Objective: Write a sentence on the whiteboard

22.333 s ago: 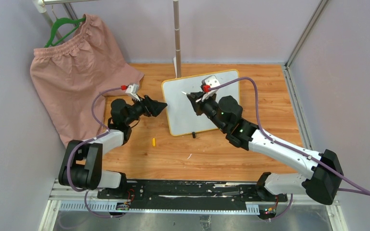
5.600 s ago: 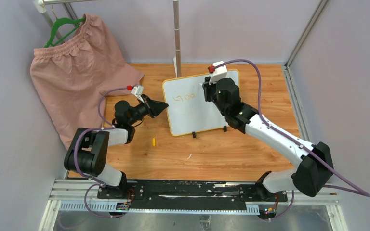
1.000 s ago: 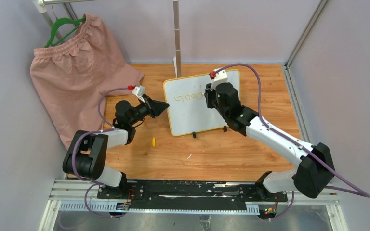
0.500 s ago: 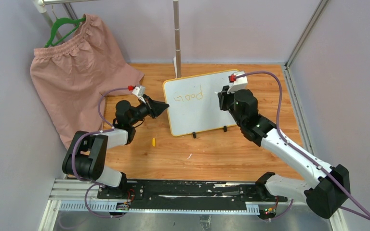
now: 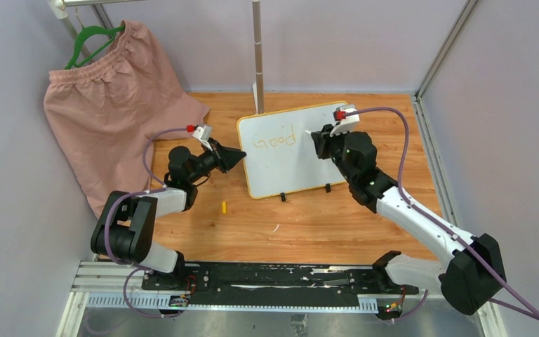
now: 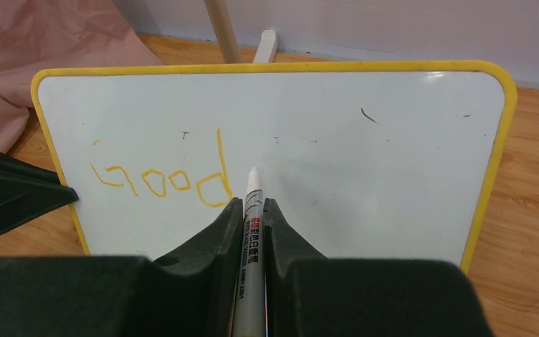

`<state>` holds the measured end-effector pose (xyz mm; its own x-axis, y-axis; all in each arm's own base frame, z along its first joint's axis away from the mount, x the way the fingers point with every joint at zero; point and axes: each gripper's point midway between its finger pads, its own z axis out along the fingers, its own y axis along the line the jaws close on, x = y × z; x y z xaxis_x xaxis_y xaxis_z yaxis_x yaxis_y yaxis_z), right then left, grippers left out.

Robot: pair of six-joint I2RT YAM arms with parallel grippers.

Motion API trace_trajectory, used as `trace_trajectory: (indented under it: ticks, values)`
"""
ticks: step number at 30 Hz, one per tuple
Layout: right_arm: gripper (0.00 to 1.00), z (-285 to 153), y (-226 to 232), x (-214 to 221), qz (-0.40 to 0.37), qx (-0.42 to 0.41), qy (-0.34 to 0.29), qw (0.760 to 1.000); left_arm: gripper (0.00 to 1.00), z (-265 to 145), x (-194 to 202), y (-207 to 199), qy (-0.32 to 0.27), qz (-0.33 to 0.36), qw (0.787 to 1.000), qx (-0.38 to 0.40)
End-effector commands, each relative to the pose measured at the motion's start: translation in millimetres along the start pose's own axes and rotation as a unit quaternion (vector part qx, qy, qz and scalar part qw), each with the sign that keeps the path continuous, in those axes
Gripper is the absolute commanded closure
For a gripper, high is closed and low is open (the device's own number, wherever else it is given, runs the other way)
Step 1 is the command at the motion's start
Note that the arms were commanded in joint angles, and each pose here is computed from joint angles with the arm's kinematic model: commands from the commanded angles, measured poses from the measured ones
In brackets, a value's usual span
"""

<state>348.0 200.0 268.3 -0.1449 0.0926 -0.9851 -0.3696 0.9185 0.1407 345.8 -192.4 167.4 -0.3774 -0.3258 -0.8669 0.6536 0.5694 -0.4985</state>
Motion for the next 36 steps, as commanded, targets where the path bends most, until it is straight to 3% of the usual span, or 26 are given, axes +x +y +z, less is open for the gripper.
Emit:
trace_trajectory:
  ticks: [1,3,12,16,29,36]
  values:
    - [1.0,11.4,6.5,-22.3,-0.007,-0.016,-0.03,0.999,1.0,3.2,7.9,-5.9,0.017,0.012,1.0,0.013]
    - [1.0,14.2,7.0,-20.8,-0.008,-0.016,-0.028,0.999,0.99,3.1,8.4,-5.9,0.018,0.011,1.0,0.013]
    - [1.0,17.5,12.2,-18.5,-0.021,-0.021,-0.023,0.999,0.75,4.2,8.0,-4.7,0.021,0.009,1.0,0.01]
    - [1.0,17.7,14.1,-17.3,-0.03,-0.021,-0.022,0.999,0.68,4.0,6.7,-5.3,0.019,0.01,1.0,0.01]
    - [1.0,21.6,15.6,-14.9,-0.058,0.002,-0.012,0.998,0.73,3.9,3.0,-7.3,0.014,0.012,1.0,0.012]
    - [1.0,20.8,5.4,-21.3,-0.061,0.031,-0.027,0.997,0.81,3.8,2.6,-7.9,0.014,0.012,1.0,0.013]
